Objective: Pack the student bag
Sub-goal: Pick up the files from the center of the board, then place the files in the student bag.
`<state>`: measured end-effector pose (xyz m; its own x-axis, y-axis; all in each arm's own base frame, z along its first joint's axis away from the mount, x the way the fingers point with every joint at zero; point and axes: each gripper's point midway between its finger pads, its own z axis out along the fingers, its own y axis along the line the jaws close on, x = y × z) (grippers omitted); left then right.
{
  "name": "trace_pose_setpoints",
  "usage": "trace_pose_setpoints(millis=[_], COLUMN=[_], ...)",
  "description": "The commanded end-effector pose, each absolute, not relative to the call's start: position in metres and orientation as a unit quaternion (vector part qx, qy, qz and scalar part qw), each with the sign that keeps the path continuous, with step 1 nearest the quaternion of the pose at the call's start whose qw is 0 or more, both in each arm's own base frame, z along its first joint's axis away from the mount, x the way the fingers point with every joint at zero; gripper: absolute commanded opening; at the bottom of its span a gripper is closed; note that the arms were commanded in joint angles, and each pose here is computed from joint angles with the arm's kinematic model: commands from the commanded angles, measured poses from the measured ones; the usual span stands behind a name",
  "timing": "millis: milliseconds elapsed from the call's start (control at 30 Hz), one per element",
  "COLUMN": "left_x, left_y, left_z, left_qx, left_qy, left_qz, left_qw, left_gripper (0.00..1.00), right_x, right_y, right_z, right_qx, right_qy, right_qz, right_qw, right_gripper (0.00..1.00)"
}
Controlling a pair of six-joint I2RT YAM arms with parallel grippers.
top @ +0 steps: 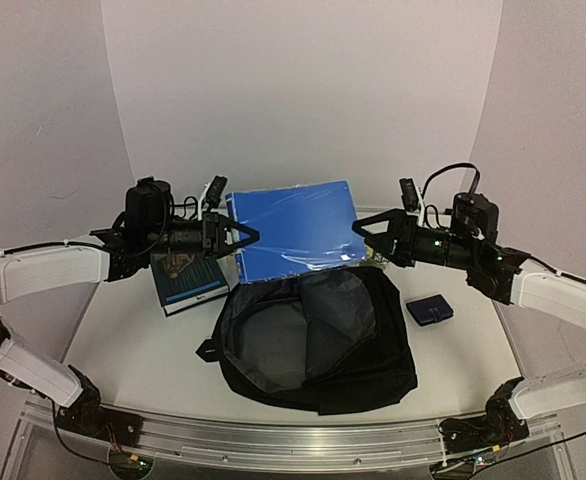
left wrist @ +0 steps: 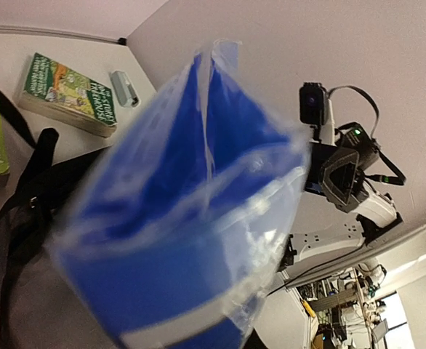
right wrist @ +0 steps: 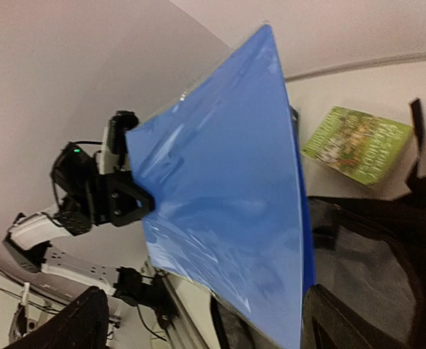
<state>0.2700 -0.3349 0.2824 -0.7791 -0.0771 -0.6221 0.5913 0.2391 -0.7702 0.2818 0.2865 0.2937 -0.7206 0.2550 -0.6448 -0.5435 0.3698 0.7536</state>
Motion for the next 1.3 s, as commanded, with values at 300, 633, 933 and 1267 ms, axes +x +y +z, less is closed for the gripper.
trace_pose_setpoints(millis=[300, 633, 933, 1267], left_x=[0.285, 0.259, 0.239, 0.232], left_y=[-0.285, -0.277, -0.265, -0.274], left_z=[0.248, 0.231, 0.232, 0.205], left_qx=[0.040, 0.029, 0.003, -0.015], left_qy=[0.795, 0.809, 0.819, 0.821], left_qz=[-0.537, -0.548, -0.545, -0.559], left_qw=[0.279, 0.210, 0.180, 0.115], left_gripper=[0.00, 0.00, 0.00, 0.00], right_x=[0.264, 0.268, 0.281, 0.283], right_y=[0.227, 0.255, 0.267, 0.271], right_z=[0.158, 0.115, 0.196, 0.242], right_qx=[-0.026, -0.055, -0.055, -0.046], right_qy=[0.922, 0.943, 0.902, 0.878], right_qz=[0.281, 0.233, 0.285, 0.321], right_qw=[0.264, 0.232, 0.320, 0.351], right_gripper=[0.83, 0.64, 0.04, 0.00])
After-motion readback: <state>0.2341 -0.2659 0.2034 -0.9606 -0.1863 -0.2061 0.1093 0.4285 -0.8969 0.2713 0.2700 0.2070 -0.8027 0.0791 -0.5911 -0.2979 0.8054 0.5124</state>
